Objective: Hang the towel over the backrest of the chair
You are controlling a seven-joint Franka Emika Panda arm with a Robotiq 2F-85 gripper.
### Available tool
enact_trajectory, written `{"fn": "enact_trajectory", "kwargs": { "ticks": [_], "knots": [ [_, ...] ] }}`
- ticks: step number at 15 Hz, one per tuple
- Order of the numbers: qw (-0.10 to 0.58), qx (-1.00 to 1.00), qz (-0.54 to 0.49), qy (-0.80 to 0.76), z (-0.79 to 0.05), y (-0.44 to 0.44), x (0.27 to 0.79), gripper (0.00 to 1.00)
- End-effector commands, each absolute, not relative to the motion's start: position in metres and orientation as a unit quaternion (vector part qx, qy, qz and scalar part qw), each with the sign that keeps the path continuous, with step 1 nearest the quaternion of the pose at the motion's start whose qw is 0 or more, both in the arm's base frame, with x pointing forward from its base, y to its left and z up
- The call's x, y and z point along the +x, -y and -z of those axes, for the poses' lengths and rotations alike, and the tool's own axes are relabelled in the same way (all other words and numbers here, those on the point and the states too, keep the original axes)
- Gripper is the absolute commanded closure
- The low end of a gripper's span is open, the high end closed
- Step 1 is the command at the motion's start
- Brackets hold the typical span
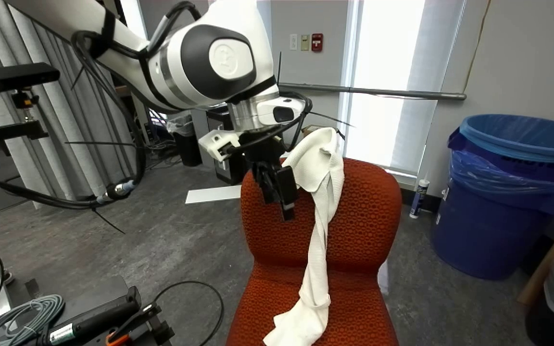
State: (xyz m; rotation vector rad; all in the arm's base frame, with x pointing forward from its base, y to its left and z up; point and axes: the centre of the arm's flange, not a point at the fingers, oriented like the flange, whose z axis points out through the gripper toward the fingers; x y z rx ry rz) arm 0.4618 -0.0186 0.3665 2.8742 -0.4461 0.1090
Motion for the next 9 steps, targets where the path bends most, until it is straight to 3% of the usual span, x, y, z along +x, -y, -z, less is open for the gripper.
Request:
{"fn": "enact_trajectory", "kwargs": {
  "ticks": [1,9],
  "knots": [
    [0.117,0.986,-0.072,0.097,-0.339,0.034,0.505,0.0],
    [0.093,0.986,-0.129,-0.041,-0.29,0.012,0.576,0.0]
  ]
}}
